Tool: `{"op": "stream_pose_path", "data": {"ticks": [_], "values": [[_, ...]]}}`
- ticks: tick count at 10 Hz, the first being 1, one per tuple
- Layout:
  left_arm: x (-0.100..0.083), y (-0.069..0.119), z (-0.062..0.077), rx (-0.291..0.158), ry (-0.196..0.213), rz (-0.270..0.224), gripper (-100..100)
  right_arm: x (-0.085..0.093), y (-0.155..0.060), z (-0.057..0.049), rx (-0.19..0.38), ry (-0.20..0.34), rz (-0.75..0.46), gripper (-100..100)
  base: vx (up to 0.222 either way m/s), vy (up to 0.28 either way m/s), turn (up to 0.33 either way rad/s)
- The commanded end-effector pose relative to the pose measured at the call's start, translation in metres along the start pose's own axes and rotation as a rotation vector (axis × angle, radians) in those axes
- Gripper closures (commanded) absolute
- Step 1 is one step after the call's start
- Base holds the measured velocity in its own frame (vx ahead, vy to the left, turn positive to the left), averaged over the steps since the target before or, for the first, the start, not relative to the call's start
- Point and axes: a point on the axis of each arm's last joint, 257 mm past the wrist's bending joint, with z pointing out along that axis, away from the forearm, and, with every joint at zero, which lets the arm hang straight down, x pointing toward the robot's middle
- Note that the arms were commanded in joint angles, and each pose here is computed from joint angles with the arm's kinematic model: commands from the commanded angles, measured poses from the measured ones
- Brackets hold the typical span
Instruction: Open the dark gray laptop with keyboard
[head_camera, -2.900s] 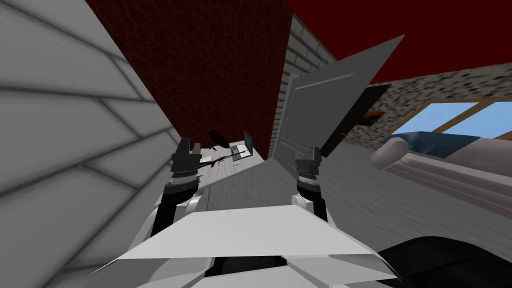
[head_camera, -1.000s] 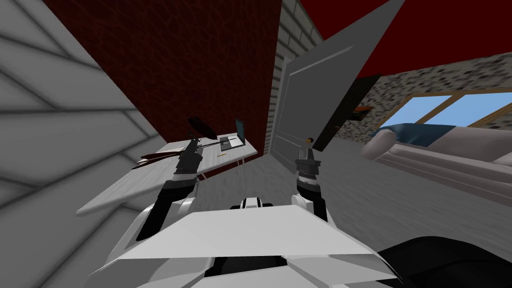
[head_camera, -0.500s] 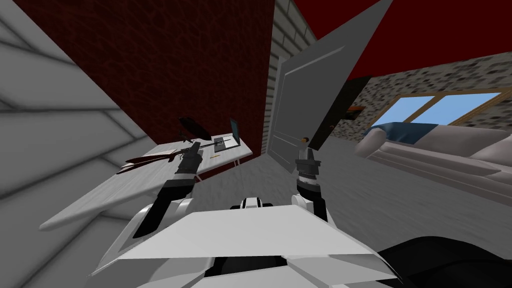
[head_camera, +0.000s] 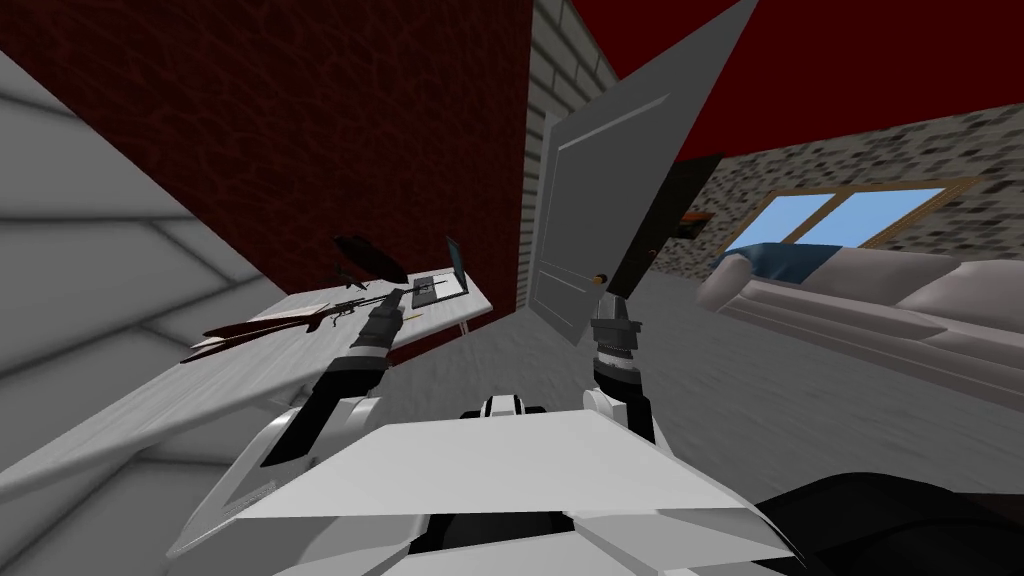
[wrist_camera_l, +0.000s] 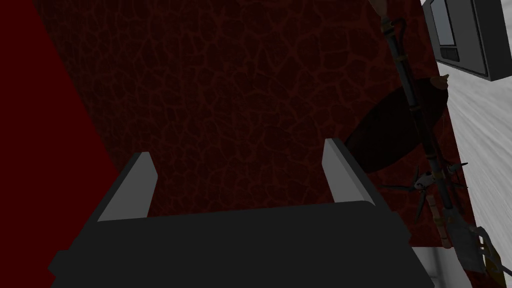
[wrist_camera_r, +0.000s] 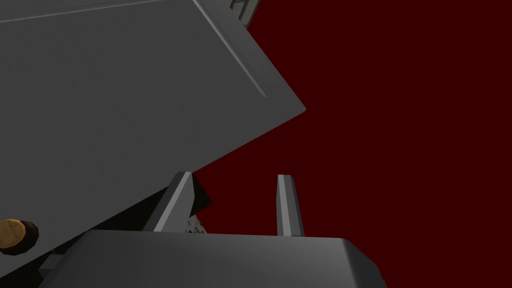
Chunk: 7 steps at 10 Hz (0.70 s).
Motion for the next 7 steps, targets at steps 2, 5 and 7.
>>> {"op": "stream_pose_path", "data": {"ticks": [2,5,7], "values": [[-0.003,0.025,-0.003,-0.097,0.018,0.029,-100,0.0,0.0,0.0,0.0,0.0,0.0,0,0.033,-0.091,-0.066],[-0.009,0.044,-0.004,-0.172,0.034,0.067,-100,0.0,0.0,0.0,0.0,0.0,0.0,0,0.04,-0.091,-0.059],[-0.013,0.056,-0.006,-0.221,0.043,0.086,-100,0.0,0.0,0.0,0.0,0.0,0.0,0,0.026,-0.098,-0.041]]}}
